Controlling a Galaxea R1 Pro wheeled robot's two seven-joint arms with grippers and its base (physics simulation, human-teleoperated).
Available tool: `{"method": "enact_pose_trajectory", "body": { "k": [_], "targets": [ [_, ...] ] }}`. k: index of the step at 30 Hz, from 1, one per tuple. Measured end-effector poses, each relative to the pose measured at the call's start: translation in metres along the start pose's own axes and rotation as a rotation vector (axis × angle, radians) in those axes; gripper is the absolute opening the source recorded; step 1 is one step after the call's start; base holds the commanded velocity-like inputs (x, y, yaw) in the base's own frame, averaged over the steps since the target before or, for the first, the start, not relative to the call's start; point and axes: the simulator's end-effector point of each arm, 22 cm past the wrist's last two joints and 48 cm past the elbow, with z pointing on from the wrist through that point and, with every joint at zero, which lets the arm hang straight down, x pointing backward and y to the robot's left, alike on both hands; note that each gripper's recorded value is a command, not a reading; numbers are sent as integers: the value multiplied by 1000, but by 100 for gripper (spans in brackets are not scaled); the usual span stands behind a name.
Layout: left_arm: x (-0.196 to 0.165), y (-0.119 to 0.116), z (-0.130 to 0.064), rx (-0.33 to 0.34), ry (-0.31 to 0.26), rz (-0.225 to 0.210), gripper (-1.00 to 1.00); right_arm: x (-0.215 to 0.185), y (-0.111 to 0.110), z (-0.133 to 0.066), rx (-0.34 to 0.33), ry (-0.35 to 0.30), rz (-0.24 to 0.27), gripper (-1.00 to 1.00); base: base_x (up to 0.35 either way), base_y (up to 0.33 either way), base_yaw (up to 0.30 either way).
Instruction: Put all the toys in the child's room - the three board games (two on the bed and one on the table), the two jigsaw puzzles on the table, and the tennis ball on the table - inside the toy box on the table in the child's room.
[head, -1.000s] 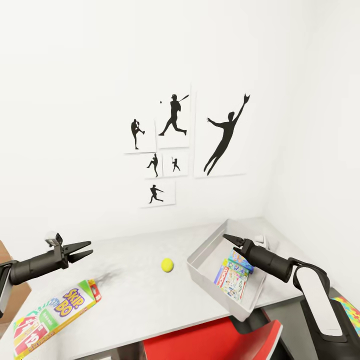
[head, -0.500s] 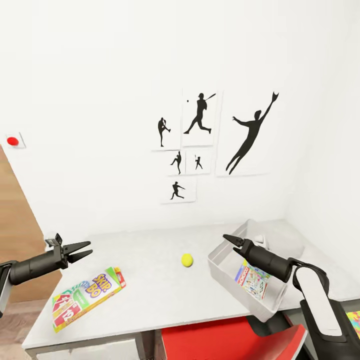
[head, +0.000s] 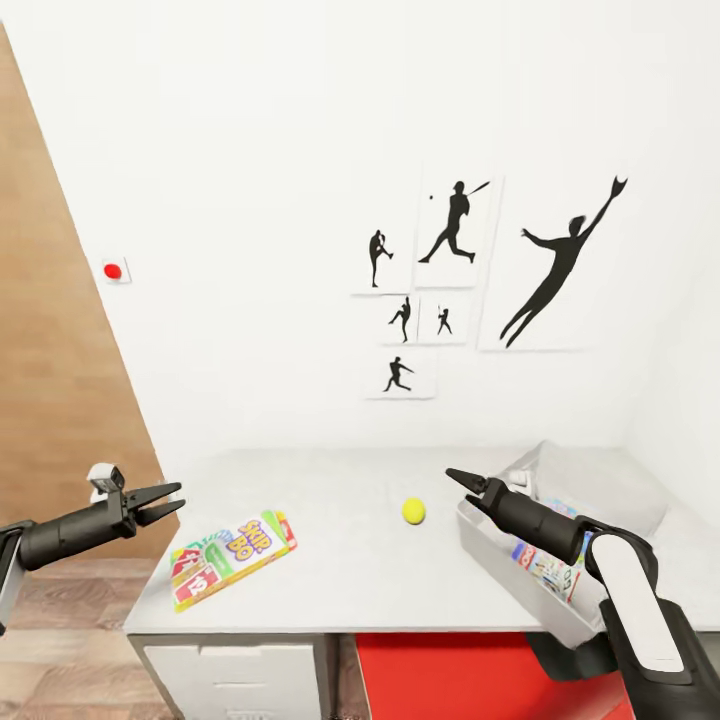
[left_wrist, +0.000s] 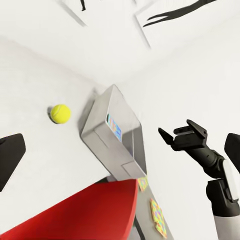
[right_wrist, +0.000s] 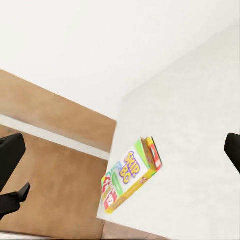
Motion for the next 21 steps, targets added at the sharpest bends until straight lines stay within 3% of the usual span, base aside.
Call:
{"method": "enact_pose_trajectory", "body": {
  "k": [8,16,21],
  "targets": [
    [1,3,1,-4,3,-6,100,2,-3,2,3,6,4,100,5,172,246],
    [3,8,1,-8,5,-13,100,21,2,13,-2,56,-13,100,72,244,231],
    [4,11,2,-10,6,-18,100,25,0,16,2,66,-13,100,28,84,225]
  ]
}}
